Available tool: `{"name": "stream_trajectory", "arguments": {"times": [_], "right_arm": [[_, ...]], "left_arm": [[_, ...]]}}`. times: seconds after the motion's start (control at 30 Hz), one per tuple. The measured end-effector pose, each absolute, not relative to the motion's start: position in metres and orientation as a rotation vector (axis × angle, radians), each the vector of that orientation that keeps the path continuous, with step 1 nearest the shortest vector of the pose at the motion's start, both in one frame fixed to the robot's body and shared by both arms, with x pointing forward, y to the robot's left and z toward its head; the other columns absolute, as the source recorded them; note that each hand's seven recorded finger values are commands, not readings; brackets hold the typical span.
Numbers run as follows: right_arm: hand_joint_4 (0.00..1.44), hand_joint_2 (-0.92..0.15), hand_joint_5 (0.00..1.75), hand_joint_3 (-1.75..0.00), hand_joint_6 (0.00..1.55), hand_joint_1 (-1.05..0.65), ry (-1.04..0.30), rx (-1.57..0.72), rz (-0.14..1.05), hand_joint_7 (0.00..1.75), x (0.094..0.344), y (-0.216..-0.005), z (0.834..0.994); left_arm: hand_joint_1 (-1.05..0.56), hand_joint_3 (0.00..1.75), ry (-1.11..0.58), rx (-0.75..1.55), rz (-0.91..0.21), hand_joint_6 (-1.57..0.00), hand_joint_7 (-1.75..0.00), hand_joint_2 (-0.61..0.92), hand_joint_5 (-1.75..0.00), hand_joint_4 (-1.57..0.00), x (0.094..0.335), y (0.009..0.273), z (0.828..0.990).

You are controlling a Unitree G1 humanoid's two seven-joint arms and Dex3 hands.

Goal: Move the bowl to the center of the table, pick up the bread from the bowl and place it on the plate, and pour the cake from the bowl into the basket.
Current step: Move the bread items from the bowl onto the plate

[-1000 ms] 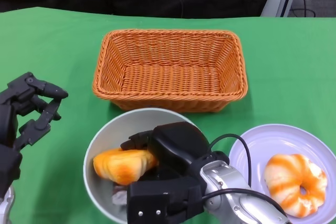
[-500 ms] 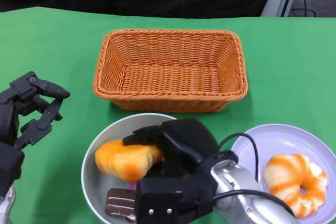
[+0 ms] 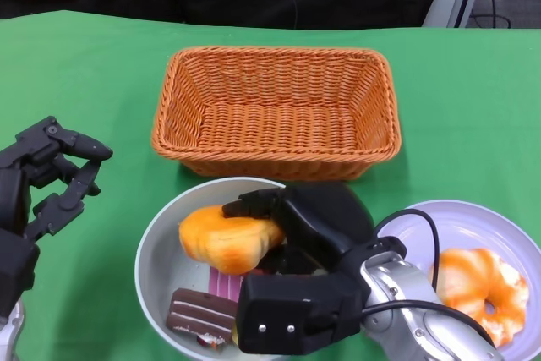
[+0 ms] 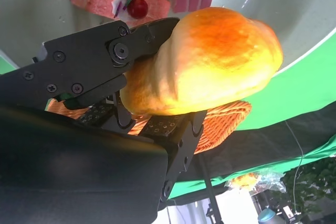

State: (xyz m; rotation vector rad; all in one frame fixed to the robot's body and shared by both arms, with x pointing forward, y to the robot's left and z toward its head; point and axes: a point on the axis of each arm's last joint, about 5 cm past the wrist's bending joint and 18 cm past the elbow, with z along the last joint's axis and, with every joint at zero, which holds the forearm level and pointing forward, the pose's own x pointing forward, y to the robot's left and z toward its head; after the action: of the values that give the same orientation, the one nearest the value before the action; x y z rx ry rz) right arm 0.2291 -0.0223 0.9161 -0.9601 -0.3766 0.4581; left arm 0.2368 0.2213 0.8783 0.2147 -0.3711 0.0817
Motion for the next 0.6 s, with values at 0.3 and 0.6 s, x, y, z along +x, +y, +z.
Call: {"name": "stream_trajectory", "arguments": {"times": [0.3,0.6], "right_arm": [[0.72,-0.92,1.42,-0.09,1.14,-0.22,-0.416,-0.935,0.399,0.01,0.232,-0.027,0.921],[0.73,-0.92,1.61,-0.08,1.18,-0.19,-0.440,-0.850,0.333,0.03,0.232,-0.035,0.932]], "left_arm": [[-0.09,0.43,-0.359,0.212,0.083,-0.75,-1.14,0.92,-1.50,-0.75,0.236,0.221,0.876],[-0.10,0.42,-0.349,0.212,0.082,-0.75,-1.13,0.92,-1.50,-0.74,0.236,0.221,0.874]]}}
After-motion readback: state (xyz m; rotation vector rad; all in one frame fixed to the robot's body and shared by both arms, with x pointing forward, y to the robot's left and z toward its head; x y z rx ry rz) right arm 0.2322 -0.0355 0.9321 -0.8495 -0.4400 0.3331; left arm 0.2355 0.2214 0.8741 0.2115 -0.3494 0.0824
